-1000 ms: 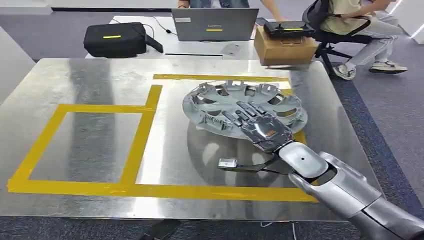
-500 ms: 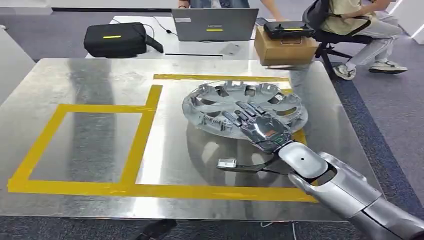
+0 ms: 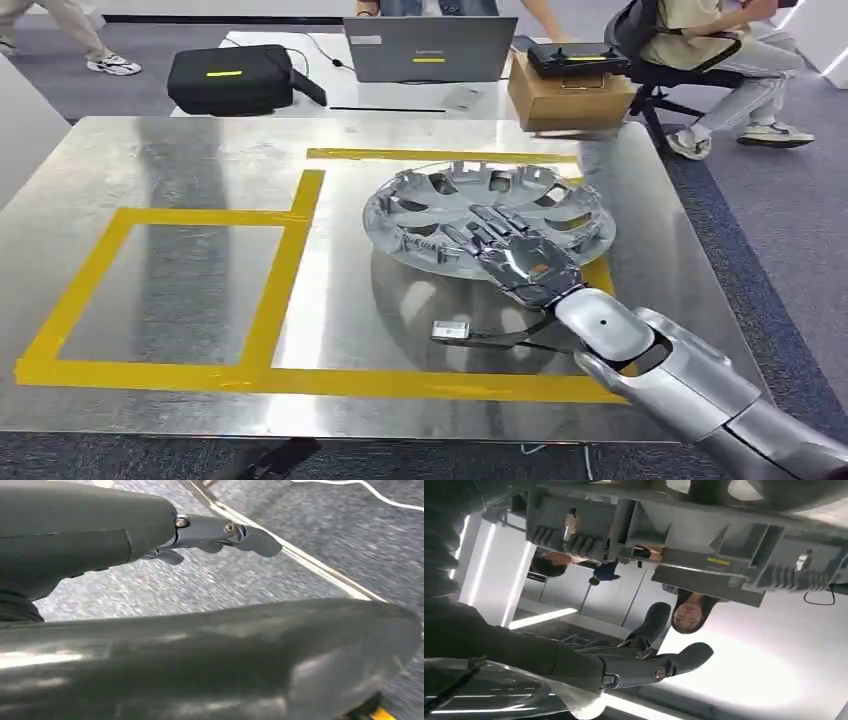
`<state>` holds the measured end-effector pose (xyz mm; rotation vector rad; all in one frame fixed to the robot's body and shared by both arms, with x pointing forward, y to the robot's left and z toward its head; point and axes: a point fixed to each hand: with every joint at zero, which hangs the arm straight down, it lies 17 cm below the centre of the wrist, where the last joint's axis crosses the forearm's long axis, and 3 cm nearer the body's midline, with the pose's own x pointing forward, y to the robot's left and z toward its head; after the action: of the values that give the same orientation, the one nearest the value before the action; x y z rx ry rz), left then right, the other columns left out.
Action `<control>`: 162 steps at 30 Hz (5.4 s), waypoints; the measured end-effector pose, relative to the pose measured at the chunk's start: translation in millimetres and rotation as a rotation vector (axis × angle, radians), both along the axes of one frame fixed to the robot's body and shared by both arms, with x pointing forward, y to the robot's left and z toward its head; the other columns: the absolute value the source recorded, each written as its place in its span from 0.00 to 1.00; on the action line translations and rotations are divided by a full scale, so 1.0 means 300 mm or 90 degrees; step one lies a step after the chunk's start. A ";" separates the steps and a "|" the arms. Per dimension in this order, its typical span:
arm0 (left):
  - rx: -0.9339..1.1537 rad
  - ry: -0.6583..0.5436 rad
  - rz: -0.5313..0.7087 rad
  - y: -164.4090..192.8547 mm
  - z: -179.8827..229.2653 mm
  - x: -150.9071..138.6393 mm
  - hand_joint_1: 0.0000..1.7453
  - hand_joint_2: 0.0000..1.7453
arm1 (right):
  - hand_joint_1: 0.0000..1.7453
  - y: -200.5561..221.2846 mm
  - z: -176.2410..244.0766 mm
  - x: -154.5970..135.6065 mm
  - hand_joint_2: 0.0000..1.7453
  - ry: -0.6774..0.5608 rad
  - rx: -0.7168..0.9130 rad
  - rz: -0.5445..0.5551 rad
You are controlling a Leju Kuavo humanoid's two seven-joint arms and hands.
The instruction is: Take the parts from the cabinet and place them on the table.
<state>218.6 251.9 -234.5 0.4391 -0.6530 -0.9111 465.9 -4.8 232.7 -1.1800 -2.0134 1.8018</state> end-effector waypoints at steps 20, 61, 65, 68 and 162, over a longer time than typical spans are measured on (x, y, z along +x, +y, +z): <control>0.056 0.052 0.024 0.160 -0.045 -0.108 0.00 0.00 | 0.00 0.138 0.026 -0.156 1.00 0.066 0.066 0.062; 0.044 0.061 0.054 0.169 -0.061 -0.172 0.00 0.00 | 0.00 0.145 0.222 -0.294 1.00 -0.036 0.065 0.116; 0.040 0.064 0.072 0.179 -0.067 -0.206 0.00 0.00 | 0.00 -0.020 0.253 -0.227 1.00 -0.092 0.039 0.059; 0.037 0.070 0.086 0.185 -0.075 -0.246 0.00 0.00 | 0.00 -0.228 0.279 -0.164 1.00 -0.133 0.022 -0.008; -0.003 0.073 0.119 0.117 -0.085 -0.311 0.00 0.00 | 0.00 -1.597 -1.371 -1.283 1.00 0.389 0.576 -1.226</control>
<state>125.4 286.9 -260.2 0.4332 -0.4994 -0.7510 80.9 -483.8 -178.7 -1.1067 -0.4083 0.0995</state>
